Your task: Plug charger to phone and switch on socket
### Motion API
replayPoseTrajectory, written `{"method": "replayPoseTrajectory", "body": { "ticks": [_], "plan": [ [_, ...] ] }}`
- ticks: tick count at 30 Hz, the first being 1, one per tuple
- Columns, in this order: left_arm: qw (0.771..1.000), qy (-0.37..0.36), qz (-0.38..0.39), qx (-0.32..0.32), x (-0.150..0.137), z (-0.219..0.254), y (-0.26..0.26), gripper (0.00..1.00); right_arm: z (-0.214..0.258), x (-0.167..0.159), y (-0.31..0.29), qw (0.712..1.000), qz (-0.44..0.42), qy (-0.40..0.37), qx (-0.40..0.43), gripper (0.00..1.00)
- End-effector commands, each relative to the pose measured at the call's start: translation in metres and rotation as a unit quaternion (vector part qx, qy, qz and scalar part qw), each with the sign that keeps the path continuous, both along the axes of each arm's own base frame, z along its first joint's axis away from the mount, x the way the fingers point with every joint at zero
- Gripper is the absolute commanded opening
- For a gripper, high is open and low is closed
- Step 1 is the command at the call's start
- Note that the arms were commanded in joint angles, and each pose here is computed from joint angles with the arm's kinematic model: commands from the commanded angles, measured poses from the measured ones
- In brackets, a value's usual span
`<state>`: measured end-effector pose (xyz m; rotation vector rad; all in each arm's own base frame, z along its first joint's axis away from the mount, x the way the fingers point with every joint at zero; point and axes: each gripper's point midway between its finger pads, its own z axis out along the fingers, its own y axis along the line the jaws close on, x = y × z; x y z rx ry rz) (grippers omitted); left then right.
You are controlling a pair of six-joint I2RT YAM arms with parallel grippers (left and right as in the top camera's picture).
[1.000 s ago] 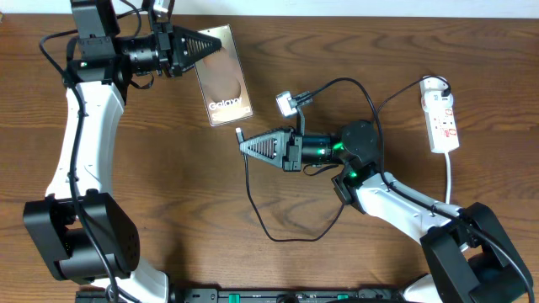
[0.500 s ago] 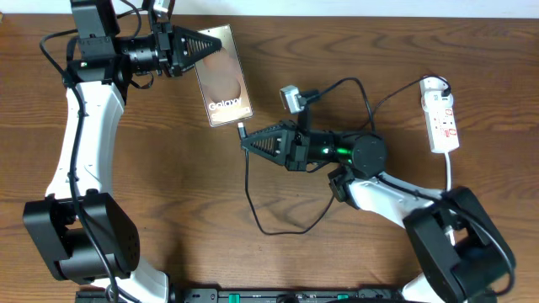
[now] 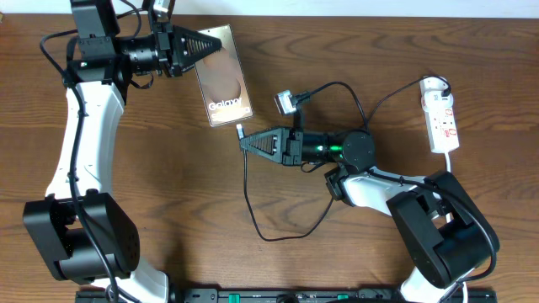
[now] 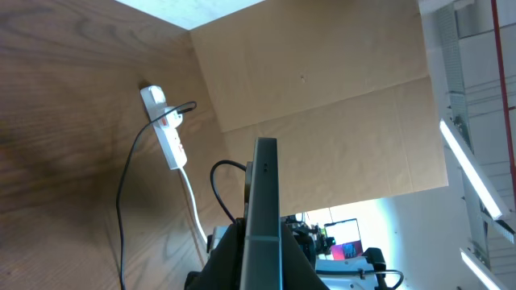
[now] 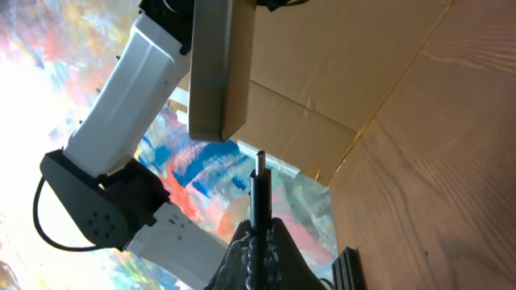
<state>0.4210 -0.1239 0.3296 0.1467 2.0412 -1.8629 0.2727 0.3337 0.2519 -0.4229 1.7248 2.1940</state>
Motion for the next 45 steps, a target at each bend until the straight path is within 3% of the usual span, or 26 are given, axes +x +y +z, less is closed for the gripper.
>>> {"method": "replayPoseTrajectory", "body": {
  "ticks": [1, 45],
  "plan": [
    [1.000, -0.017, -0.023, -0.011, -0.0118, 0.0184, -0.0035, 0.07, 0.0151, 0.0016, 0.0016, 1.000, -0.003, -0.016, 0.017, 0.01],
    [1.000, -0.019, 0.000, 0.003, -0.0039, 0.0138, -0.0019, 0.07, 0.0233, -0.0022, 0.0053, 0.999, 0.001, -0.018, 0.028, 0.01]
  ]
}}
